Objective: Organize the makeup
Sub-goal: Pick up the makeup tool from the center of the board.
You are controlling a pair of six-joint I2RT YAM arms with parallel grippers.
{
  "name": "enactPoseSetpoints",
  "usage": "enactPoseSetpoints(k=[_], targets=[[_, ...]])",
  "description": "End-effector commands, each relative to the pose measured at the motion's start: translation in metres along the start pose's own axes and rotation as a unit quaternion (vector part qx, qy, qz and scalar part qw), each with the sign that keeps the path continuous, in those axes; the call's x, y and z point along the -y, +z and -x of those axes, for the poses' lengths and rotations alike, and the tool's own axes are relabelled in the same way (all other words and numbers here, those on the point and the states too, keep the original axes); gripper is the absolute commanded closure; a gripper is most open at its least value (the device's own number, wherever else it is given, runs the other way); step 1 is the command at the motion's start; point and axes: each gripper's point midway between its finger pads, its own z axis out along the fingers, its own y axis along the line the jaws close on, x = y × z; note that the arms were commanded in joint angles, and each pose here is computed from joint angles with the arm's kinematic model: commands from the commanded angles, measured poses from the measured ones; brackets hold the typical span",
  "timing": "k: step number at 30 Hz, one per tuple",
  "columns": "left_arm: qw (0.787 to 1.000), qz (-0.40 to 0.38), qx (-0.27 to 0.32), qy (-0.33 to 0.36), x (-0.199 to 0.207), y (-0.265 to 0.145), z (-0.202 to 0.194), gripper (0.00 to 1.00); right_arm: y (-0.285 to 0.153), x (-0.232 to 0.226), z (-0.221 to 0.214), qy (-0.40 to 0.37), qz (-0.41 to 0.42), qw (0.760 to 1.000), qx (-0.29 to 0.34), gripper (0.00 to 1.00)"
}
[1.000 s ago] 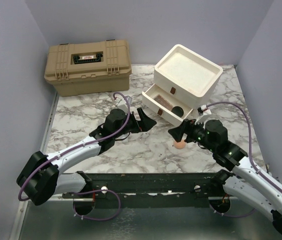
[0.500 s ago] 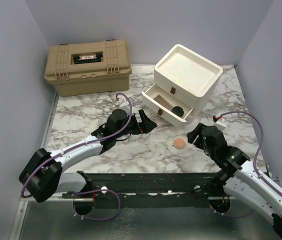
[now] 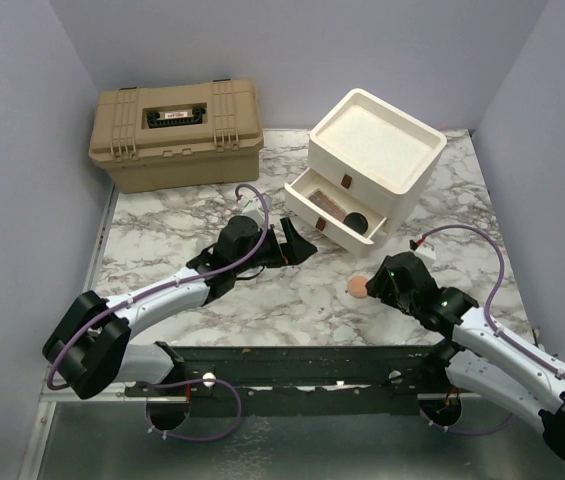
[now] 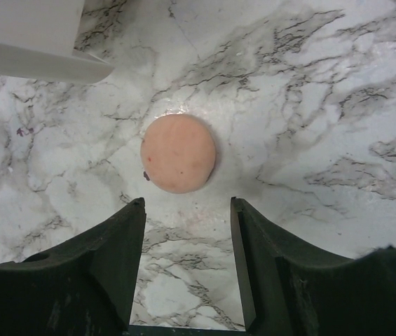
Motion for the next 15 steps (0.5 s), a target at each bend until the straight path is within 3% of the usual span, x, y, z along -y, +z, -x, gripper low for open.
enactPoseSetpoints(k=[1,12,15], targets=[[1.0,-0.004,0.018,0.004,0.006,0.004,0.012,0.02,0.005,-0.012,-0.008,0.008,0.031,0.999,-0.018,0.43],[1.0,-0.009,0.018,0.0,0.007,0.0,0.011,0.02,0.024,-0.009,-0.019,0.03,0.008,0.999,-0.041,0.47],[1.0,-0.011,0.02,-0.002,0.008,-0.002,0.012,0.02,0.028,-0.016,-0.018,0.06,0.035,0.996,-0.047,0.48]])
